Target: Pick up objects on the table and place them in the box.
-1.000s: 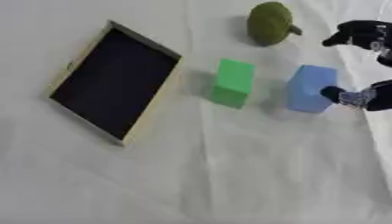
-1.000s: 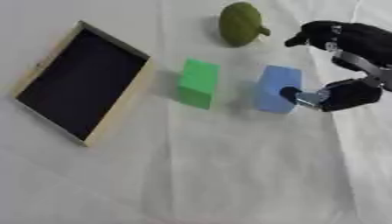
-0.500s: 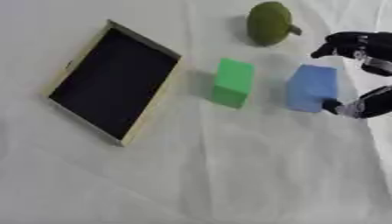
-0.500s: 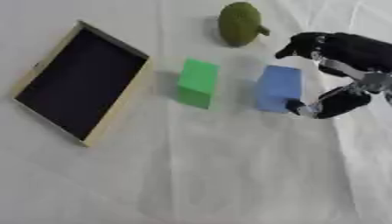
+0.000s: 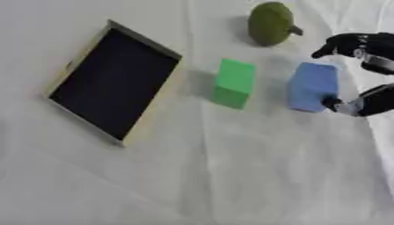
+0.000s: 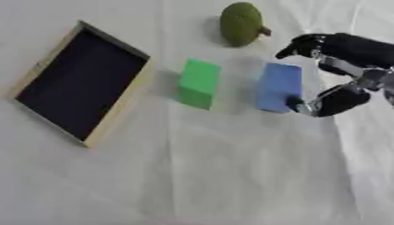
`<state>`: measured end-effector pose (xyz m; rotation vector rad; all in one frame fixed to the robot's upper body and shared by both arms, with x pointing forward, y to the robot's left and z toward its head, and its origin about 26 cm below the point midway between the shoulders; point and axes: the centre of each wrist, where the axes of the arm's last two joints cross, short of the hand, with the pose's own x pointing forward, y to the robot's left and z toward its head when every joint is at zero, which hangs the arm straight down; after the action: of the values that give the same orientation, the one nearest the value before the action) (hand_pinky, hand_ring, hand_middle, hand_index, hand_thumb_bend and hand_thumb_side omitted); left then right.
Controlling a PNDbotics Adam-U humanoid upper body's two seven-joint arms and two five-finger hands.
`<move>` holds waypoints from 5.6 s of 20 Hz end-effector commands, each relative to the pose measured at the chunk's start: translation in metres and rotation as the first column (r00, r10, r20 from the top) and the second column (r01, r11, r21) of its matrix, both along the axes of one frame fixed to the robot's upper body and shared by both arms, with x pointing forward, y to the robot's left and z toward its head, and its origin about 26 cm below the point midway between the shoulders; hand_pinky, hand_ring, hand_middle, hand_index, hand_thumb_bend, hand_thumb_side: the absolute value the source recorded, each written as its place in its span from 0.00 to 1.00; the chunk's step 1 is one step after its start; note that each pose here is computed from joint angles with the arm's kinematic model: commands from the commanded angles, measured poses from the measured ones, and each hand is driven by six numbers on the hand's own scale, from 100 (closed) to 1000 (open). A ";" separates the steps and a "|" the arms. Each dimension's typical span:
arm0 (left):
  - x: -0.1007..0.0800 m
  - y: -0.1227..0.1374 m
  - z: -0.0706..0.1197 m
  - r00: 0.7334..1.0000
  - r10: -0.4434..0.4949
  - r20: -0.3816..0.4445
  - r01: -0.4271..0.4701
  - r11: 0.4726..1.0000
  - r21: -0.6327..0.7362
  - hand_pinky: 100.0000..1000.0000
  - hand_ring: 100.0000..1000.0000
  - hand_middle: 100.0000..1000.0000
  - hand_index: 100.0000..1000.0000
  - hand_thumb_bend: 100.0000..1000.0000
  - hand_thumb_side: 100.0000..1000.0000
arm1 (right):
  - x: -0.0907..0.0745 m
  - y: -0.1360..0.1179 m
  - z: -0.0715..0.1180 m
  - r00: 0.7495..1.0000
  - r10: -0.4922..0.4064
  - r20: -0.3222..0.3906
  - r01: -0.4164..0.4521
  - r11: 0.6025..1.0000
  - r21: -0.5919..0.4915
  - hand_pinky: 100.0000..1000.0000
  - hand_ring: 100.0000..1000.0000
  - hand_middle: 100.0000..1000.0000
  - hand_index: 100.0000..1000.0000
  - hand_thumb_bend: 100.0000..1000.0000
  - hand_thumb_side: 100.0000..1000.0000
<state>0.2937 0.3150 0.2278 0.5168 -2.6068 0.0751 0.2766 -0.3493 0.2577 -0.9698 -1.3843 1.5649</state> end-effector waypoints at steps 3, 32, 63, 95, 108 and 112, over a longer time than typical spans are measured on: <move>-0.002 0.000 0.009 1.000 -0.010 0.024 0.009 1.000 0.026 0.73 0.76 0.76 0.81 0.21 0.78 | -0.001 0.004 0.004 1.000 -0.006 -0.018 0.006 1.000 0.001 0.91 0.99 0.78 0.88 0.14 0.30; -0.002 -0.001 0.010 1.000 -0.009 0.012 0.009 0.999 0.035 0.73 0.76 0.76 0.81 0.20 0.78 | 0.002 0.009 0.023 0.964 0.086 0.253 -0.109 0.991 0.077 0.87 0.69 0.33 0.50 0.34 0.00; 0.000 -0.005 0.016 0.999 -0.047 0.005 0.047 0.997 0.065 0.73 0.76 0.76 0.80 0.22 0.75 | 0.006 0.145 0.128 0.862 0.502 0.072 -0.502 0.821 0.273 0.86 0.69 0.36 0.50 0.00 0.00; 0.003 -0.012 0.028 0.994 -0.083 0.069 0.080 0.996 0.040 0.73 0.76 0.76 0.80 0.25 0.73 | 0.120 0.256 0.058 0.848 0.528 0.048 -0.530 0.842 0.097 0.86 0.71 0.40 0.54 0.00 0.00; 0.003 -0.012 0.025 0.995 -0.078 0.057 0.076 0.997 0.035 0.73 0.76 0.76 0.80 0.24 0.74 | 0.126 0.255 0.045 0.834 0.551 0.025 -0.547 0.832 -0.088 0.91 0.97 0.79 0.87 0.05 0.31; 0.003 -0.012 0.024 0.996 -0.074 0.053 0.072 0.997 0.033 0.73 0.76 0.76 0.80 0.24 0.74 | 0.124 0.253 0.047 0.833 0.552 0.031 -0.545 0.829 -0.123 0.92 0.98 0.79 0.87 0.06 0.34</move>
<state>0.2996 0.3029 0.2452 0.4277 -2.6605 0.0374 0.4044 -0.0940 0.2936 -0.6720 -1.7214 2.0594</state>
